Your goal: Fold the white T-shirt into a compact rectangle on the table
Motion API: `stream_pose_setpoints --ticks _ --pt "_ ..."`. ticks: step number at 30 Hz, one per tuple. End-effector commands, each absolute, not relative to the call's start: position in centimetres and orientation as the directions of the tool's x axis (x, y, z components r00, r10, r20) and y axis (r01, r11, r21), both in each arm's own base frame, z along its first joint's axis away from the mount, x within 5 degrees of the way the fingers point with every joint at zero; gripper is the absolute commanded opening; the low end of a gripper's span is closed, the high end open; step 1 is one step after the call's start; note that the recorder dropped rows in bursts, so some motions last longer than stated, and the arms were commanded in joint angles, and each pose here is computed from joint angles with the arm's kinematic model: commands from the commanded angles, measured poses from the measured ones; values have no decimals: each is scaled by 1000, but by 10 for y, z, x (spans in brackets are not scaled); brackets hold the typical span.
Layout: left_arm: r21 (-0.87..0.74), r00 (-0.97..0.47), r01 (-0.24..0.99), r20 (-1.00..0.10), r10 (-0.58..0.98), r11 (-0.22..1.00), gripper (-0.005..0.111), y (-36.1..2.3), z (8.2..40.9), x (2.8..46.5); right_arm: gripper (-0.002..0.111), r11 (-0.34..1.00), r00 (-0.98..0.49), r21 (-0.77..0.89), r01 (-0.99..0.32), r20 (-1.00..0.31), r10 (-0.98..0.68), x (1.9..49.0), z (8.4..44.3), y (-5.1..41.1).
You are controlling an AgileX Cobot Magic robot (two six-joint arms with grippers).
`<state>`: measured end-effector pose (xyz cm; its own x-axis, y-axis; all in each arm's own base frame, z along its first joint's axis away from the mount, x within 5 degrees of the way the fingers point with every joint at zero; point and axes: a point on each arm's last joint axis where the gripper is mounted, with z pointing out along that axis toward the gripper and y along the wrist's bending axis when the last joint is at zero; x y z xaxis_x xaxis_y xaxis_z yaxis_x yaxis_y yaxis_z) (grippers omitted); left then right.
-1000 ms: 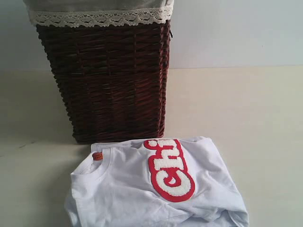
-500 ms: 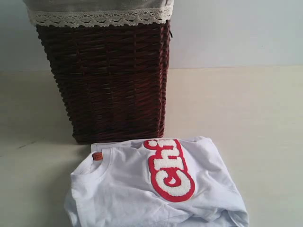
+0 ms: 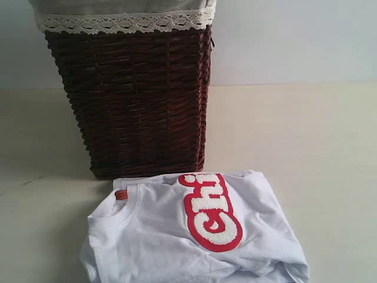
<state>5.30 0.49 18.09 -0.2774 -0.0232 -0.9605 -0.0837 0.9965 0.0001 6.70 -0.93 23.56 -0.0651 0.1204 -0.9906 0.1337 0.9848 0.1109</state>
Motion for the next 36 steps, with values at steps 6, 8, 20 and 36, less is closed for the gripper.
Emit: stream_pose_setpoints --ticks 6,8,20,36 --pt "4 -265 -86 -964 -19 996 27 5 181 53 0 952 -46 204 230 -974 220 58 199 -14" --pt "4 -265 -86 -964 -19 996 27 5 181 53 0 955 -82 177 240 -976 201 58 195 -14" --pt "4 -265 -86 -964 -19 996 27 5 181 53 0 970 -219 55 239 -970 109 56 185 -14" --pt "6 -265 -86 -964 -17 996 27 5 181 53 0 983 -249 -33 180 -968 13 56 184 -11"
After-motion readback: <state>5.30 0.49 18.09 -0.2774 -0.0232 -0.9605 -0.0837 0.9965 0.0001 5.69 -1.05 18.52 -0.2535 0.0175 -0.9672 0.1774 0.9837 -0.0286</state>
